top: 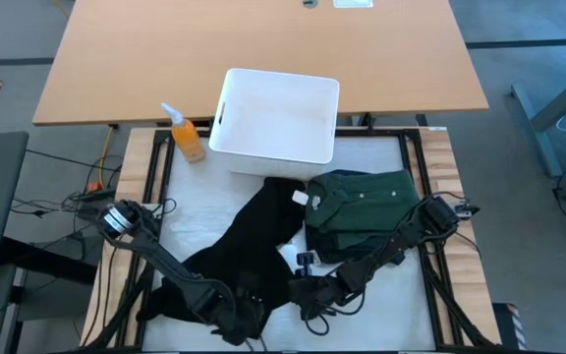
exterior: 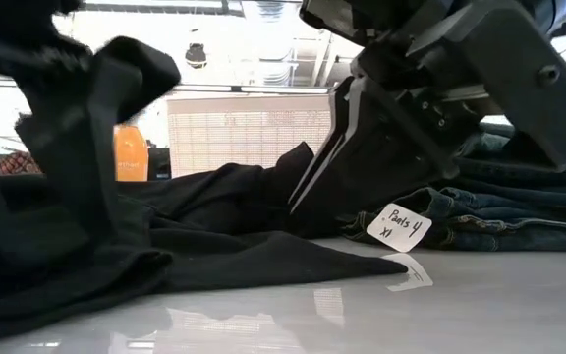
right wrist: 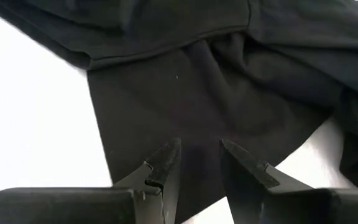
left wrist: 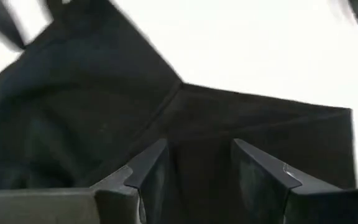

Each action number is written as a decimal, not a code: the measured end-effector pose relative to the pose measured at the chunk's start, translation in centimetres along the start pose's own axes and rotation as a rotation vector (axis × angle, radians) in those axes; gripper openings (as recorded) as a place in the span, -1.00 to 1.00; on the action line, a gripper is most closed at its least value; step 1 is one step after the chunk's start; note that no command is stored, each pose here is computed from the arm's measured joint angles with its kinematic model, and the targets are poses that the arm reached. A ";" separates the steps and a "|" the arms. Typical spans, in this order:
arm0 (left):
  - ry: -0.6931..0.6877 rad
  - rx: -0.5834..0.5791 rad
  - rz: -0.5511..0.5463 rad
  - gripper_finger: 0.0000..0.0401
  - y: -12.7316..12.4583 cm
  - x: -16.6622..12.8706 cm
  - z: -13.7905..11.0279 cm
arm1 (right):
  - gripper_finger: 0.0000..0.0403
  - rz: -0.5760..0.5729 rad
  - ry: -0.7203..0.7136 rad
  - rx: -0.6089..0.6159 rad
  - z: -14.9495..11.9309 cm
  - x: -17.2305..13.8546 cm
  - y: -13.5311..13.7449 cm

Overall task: Fold laundry
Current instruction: Fold the black shirt from the white laundry organizer

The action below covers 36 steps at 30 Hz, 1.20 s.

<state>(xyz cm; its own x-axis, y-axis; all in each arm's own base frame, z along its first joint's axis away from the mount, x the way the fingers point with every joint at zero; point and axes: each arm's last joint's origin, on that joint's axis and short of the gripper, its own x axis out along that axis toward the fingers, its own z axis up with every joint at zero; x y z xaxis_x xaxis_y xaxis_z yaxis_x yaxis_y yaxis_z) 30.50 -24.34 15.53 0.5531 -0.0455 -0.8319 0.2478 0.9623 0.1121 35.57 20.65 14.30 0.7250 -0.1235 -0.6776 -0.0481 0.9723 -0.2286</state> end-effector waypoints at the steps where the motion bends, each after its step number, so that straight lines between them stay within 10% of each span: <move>1: 0.004 0.010 -0.005 -0.18 0.1 0.4 0.0 | -0.32 0.001 -0.001 0.000 0.0 0.0 0.0; 15: 0.048 0.007 -0.087 -0.24 0.5 1.0 0.0 | -0.36 0.011 0.003 0.006 0.1 0.1 -0.2; 27: 0.040 0.062 -0.108 -0.98 0.3 -0.2 1.7 | -0.37 0.015 -0.002 -0.013 0.2 -0.1 -0.2; 36: 0.255 0.070 -0.122 -1.00 -1.1 -11.0 4.5 | -0.37 -0.045 0.063 -0.183 1.4 -4.6 -0.7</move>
<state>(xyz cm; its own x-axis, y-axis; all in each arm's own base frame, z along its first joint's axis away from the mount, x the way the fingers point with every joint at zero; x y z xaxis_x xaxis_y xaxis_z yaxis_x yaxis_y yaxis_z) 27.68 -26.05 26.99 0.3007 -0.0822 -0.9502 0.3588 0.9328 0.0329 33.27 20.83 18.52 0.6852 -0.1839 -0.7047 -0.1446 0.9140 -0.3791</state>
